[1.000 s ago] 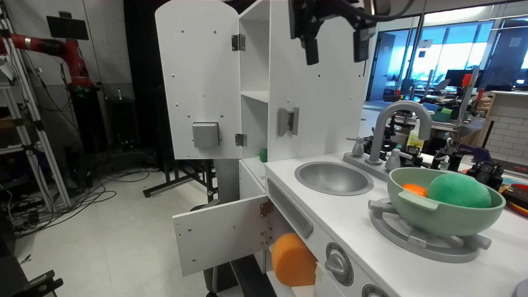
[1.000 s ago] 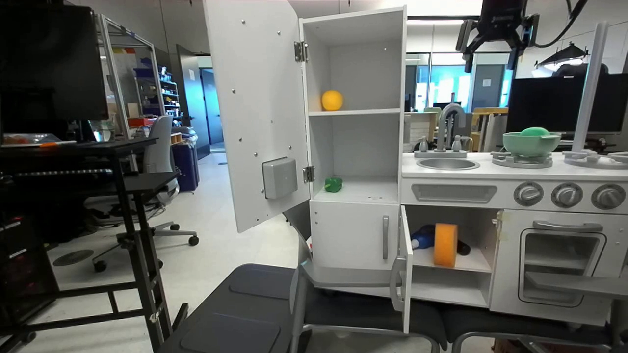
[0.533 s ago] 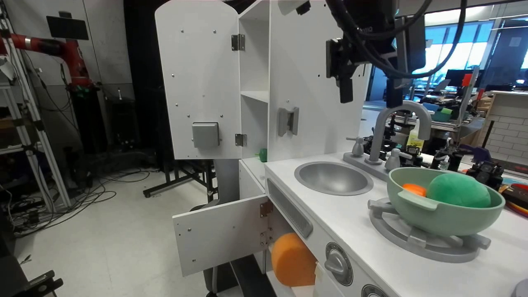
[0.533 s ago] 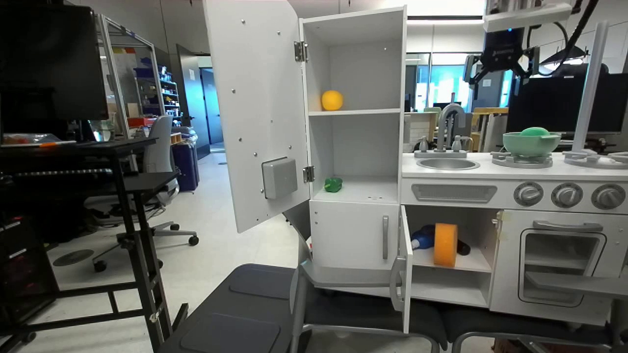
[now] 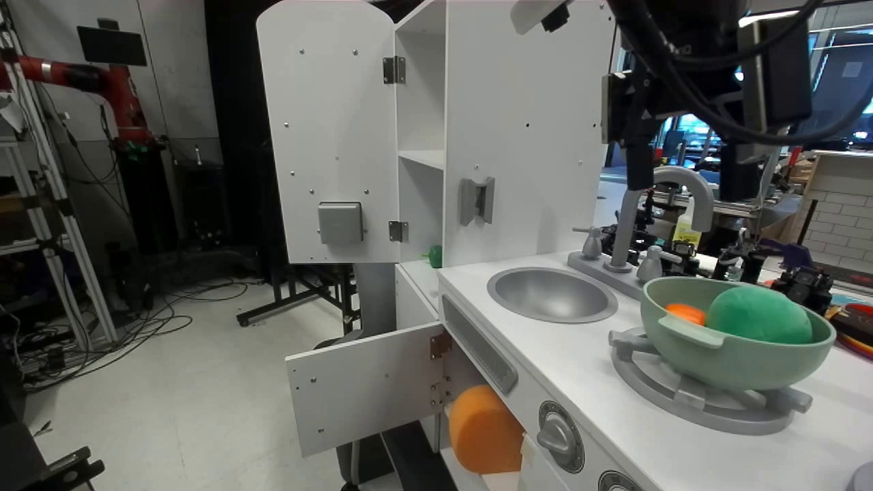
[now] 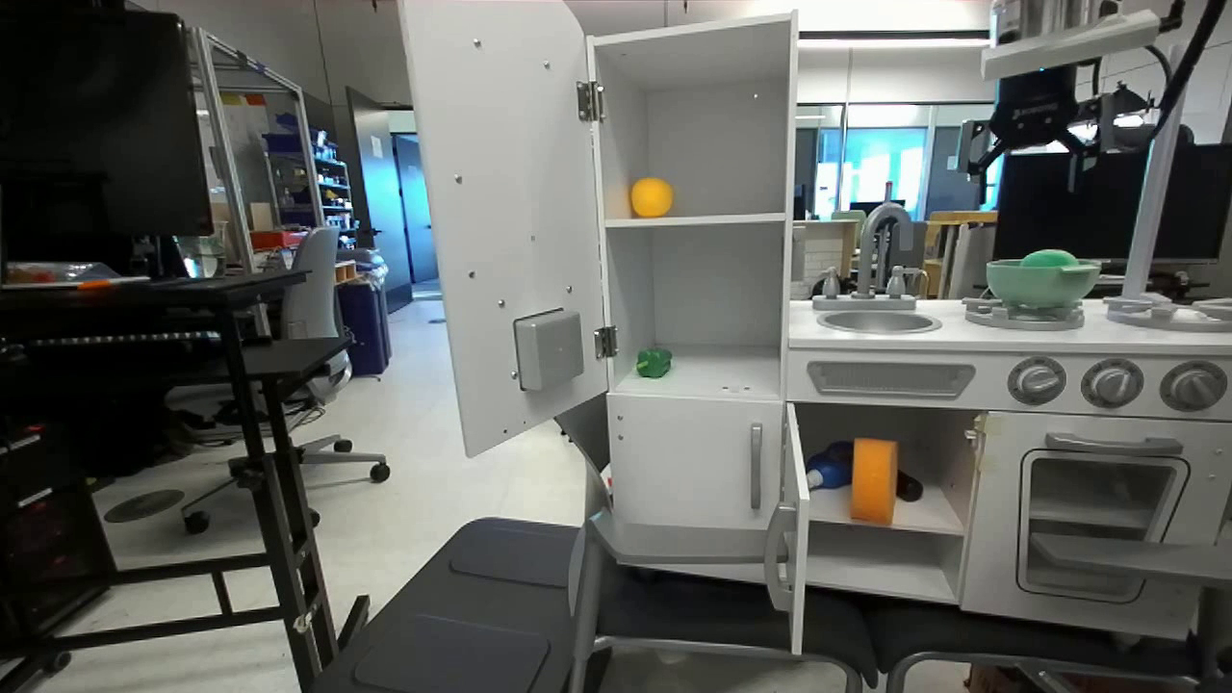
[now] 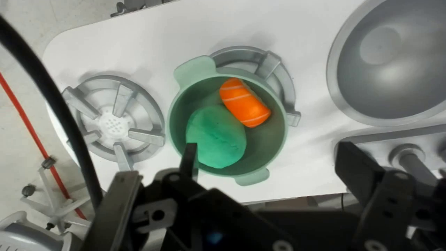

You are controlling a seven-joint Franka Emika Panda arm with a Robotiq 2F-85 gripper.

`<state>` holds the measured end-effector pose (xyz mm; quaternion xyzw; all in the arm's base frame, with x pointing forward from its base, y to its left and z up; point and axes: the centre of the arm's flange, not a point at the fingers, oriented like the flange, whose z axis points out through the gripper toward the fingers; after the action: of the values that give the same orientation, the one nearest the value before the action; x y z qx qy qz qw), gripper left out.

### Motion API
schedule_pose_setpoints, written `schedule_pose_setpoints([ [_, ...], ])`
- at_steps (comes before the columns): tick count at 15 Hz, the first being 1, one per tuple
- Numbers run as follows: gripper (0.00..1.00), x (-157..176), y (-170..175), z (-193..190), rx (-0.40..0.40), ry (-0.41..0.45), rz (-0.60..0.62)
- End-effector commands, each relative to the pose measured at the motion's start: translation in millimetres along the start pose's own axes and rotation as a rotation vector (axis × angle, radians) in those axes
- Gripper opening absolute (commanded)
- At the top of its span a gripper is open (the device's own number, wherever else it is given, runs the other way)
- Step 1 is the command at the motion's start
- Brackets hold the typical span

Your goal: Put the orange and the green sponges in the bottom cabinet and close it

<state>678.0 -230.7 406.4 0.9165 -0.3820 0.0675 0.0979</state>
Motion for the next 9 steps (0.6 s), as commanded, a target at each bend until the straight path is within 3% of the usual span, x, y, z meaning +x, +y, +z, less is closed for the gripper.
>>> schedule_pose_setpoints([
  [1, 1.0, 2, 18, 12, -0.01, -0.024, 0.071],
  [9, 1.0, 4, 38, 49, -0.02, -0.064, 0.168],
])
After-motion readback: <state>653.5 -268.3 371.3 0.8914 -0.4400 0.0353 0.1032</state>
